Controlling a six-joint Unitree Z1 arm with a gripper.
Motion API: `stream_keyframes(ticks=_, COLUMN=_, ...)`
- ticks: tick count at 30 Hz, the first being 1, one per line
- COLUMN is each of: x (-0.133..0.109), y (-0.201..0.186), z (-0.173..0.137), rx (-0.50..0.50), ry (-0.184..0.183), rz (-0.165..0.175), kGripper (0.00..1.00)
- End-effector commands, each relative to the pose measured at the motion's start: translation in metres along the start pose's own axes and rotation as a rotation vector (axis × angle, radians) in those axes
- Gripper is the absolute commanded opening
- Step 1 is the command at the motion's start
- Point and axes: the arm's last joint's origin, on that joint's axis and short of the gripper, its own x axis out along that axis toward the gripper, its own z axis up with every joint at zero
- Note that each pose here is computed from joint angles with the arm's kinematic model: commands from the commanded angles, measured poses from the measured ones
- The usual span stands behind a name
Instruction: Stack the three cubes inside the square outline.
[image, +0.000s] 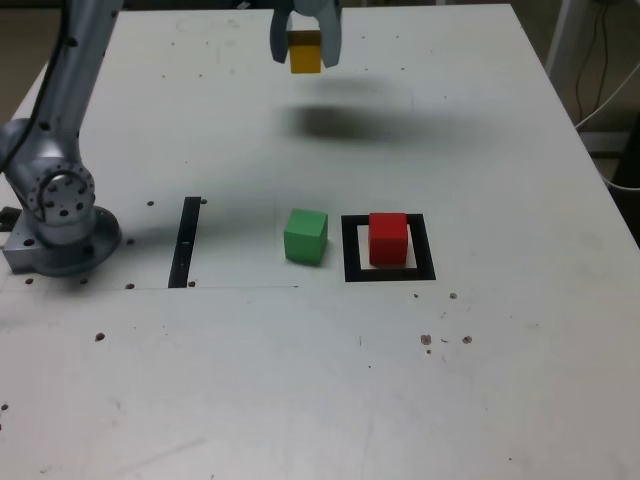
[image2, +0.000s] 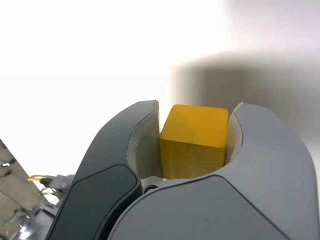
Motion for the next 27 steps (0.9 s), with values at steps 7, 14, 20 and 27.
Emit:
stream_keyframes(ticks=7, x=-0.014, y=-0.056, z=0.009, rx=0.023, ry=-0.011, rz=-0.016, kGripper=0.36)
stream_keyframes(ticks=14, x=-0.021, y=-0.104, z=0.019, rx=0.041, ry=-0.009, rz=-0.012, kGripper=0.36)
stream_keyframes(ticks=20, x=-0.022, y=-0.142, z=0.028, rx=0.059, ry=0.001, rz=-0.025, kGripper=0.36)
stream_keyframes(ticks=27, x=-0.022, y=-0.181, z=0.039, rx=0.070, ry=0.006, rz=-0.046, kGripper=0.36)
